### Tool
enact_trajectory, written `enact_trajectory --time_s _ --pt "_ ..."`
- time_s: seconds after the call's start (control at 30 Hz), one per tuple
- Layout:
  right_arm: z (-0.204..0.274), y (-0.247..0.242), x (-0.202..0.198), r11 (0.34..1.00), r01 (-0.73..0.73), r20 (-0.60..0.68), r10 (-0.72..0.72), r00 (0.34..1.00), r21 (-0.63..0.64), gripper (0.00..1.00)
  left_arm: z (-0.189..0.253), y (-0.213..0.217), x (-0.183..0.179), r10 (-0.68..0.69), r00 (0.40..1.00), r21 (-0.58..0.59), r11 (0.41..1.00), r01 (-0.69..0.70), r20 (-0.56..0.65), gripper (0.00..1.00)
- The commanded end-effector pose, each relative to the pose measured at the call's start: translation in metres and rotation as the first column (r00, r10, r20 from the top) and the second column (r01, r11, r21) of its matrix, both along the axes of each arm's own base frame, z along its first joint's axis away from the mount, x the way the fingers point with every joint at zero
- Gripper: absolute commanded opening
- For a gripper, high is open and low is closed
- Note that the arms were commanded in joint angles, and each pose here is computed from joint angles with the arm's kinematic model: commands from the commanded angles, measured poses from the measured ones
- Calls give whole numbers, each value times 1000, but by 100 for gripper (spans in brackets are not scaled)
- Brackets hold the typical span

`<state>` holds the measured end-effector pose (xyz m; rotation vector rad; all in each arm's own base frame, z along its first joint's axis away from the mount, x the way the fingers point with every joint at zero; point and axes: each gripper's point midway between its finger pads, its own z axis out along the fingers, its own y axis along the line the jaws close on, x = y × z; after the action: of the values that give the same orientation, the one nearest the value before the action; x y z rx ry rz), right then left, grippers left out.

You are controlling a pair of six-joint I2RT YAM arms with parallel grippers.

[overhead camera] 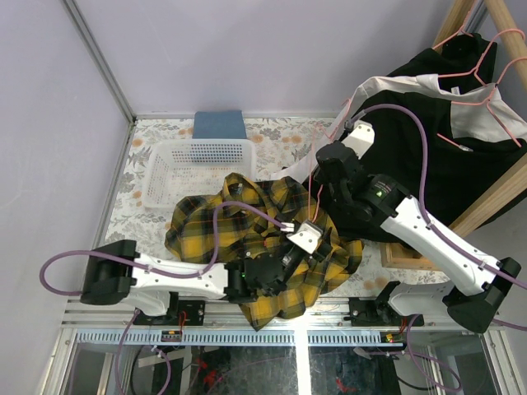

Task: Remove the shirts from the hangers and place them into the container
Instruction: Place the hanger at the clothesline.

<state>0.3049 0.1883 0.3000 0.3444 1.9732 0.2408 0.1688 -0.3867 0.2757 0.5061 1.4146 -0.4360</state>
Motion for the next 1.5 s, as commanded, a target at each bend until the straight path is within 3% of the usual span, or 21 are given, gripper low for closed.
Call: enact_trajectory --time_s 0.0,0.1,0.33,0.37,0.4,0.5,0.63,0.87,1.07,1.33,1.47 --pt "21 -6 -2 997 38 52 -42 998 73 0 38 11 15 168 985 -149 976 -159 48 78" --pt "18 -9 -4 997 44 50 -47 998 71 0 38 8 16 180 982 -159 973 -169 57 59" --pt "22 -6 -9 998 -13 52 10 999 66 0 33 18 20 233 972 -130 965 -226 41 2" --pt "23 -2 -11 997 -47 51 43 998 67 3 32 20 20 230 973 -119 967 -224 39 0" --pt "23 4 -13 994 -92 50 89 995 63 13 34 20 19 219 975 -122 969 -213 37 0" --pt "30 20 -26 971 -225 55 221 974 86 56 36 25 16 186 982 -108 977 -182 21 0" --pt "51 38 -44 904 -411 151 393 907 119 77 43 51 15 186 983 -162 969 -185 -12 0" --pt "86 44 -100 713 -701 391 649 652 -15 87 51 130 18 260 961 -251 928 -277 -97 0" --pt "82 26 -161 561 -806 560 736 380 -190 92 84 183 3 116 986 -402 903 -154 -117 0" --pt "82 9 -211 446 -849 625 758 189 -284 94 143 215 -24 -95 995 -549 833 69 -19 0" --pt "92 13 -241 311 -881 617 786 26 -358 94 163 211 -37 -181 983 -587 792 168 38 0"
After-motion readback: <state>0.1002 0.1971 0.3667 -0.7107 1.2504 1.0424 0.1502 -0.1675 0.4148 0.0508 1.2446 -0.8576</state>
